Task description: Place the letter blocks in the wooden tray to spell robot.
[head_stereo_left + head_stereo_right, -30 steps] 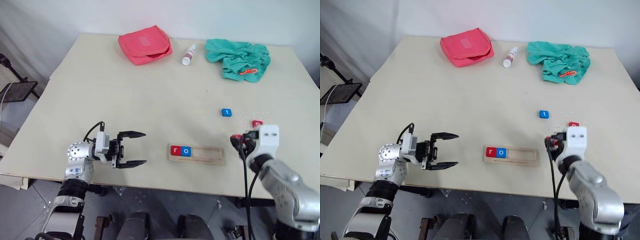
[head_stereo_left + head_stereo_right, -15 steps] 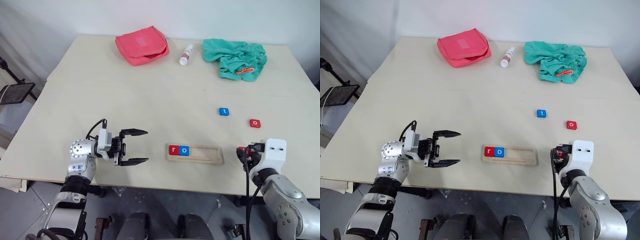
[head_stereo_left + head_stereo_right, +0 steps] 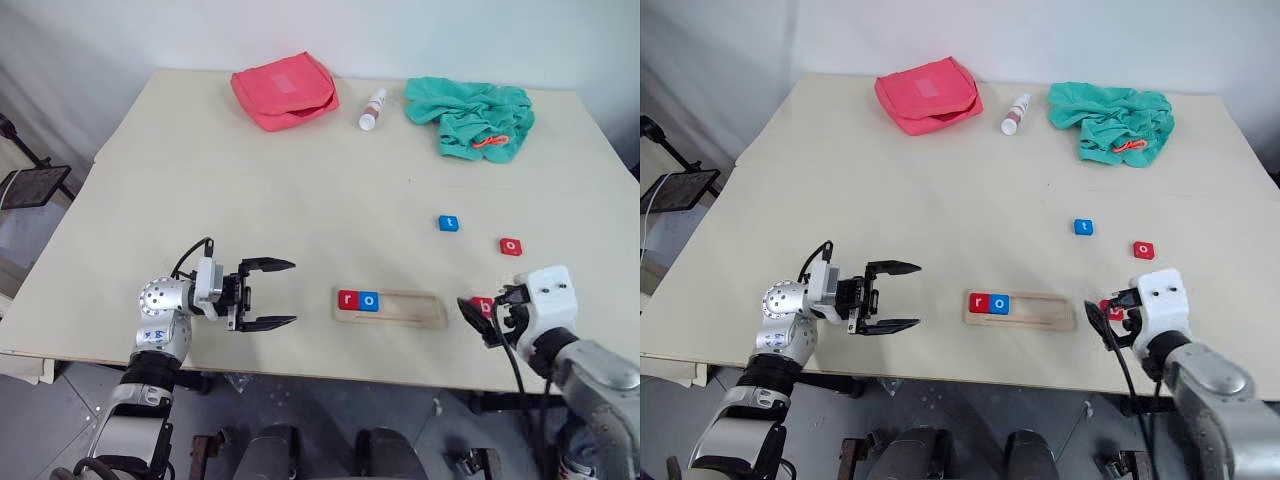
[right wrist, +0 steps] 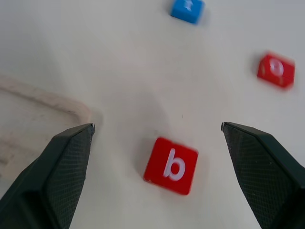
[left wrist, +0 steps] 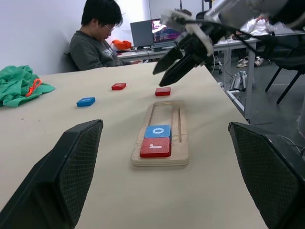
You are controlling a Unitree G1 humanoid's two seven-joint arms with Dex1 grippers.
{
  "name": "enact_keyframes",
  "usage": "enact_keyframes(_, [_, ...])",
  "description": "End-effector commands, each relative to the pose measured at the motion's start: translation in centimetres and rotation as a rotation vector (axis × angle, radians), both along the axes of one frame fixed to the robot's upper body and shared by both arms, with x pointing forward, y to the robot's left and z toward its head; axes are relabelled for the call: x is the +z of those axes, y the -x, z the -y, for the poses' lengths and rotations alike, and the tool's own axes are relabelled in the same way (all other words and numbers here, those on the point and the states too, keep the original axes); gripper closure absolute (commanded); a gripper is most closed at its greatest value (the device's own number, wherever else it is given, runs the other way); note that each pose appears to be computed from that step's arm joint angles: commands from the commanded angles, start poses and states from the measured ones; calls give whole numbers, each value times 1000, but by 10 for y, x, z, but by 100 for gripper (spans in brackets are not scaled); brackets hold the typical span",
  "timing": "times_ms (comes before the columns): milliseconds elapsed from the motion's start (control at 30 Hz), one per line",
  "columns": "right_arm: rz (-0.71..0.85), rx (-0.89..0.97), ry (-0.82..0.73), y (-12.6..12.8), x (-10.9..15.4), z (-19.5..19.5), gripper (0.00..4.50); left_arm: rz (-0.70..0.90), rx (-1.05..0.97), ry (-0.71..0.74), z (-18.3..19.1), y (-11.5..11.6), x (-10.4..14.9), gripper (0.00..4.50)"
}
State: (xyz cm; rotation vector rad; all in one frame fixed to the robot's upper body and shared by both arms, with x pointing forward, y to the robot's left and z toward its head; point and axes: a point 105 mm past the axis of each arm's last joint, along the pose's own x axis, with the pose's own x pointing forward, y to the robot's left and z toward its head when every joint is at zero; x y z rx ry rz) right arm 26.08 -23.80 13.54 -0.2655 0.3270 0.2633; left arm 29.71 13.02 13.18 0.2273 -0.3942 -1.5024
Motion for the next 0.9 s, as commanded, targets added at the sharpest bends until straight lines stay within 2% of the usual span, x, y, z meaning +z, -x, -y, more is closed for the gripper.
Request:
enact_keyframes(33, [-30, 152, 64, -6, 12, 6, 4, 39, -90, -27, -1, 11, 0, 0])
enact_keyframes(133, [-114, 337, 161, -10, 17, 12, 4, 40, -85, -23, -1, 11, 0, 0])
enact_keyframes(400, [-285, 601, 336, -24, 9, 35, 4, 47, -69, -16, -1, 14, -2, 0])
enact_keyframes(733, [-398, 712, 417, -35, -10, 43, 4, 47, -18, -19, -9, 25, -4, 0])
enact_keyframes(833, [-399, 721, 398, -36, -13, 39, 60, 47, -13, -17, -9, 27, -4, 0])
enact_keyframes(900, [-393, 723, 385, -37, -14, 37, 121, 46, -12, -17, -10, 27, -4, 0])
